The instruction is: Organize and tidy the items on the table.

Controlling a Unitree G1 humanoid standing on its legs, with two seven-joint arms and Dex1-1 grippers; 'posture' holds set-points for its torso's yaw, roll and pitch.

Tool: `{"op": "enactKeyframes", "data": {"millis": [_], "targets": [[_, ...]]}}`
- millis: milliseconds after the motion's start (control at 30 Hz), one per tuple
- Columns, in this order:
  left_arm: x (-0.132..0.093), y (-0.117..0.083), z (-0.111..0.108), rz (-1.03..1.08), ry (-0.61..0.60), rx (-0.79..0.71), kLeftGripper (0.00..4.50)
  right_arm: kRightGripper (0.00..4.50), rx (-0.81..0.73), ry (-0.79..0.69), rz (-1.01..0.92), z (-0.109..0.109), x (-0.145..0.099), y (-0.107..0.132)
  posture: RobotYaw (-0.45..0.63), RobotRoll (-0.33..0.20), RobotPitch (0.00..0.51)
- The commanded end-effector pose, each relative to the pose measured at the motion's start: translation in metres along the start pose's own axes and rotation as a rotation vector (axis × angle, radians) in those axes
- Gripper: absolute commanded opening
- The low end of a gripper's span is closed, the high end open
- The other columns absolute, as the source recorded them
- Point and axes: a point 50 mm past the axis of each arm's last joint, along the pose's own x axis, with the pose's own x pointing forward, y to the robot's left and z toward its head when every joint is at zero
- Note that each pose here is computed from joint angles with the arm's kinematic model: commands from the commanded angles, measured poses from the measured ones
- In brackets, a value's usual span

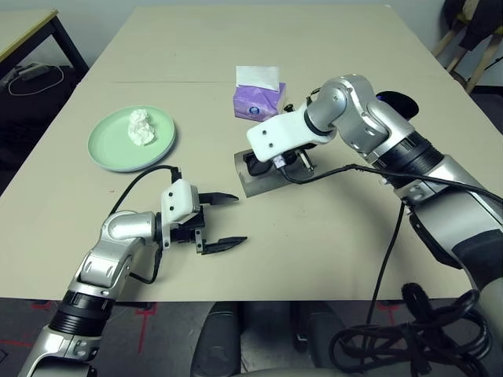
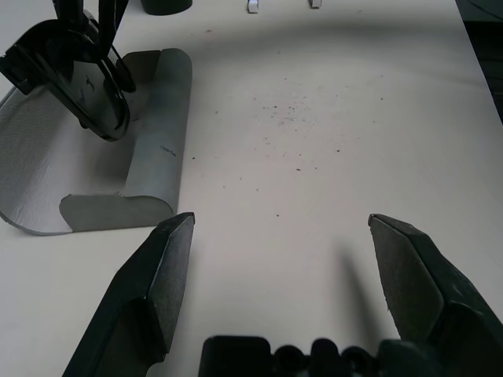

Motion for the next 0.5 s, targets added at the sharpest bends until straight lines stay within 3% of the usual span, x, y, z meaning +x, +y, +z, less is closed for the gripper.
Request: {"op": "enactKeyframes", "data": {"millis": [33, 500], "targets": [[0.000, -0.003, 0.002, 0.001, 0.003, 0.009, 4.50, 0.27, -0.015, 0.008, -0.005, 0.003, 0.002, -0.004, 0.20, 0.000, 0.135], [0.000, -0.003, 0.004, 0.016, -0.008, 0.026, 4.50, 0.27, 0.043, 0.021, 0.053, -0.004, 0.021, 0.005, 0.20, 0.000, 0.144]]}}
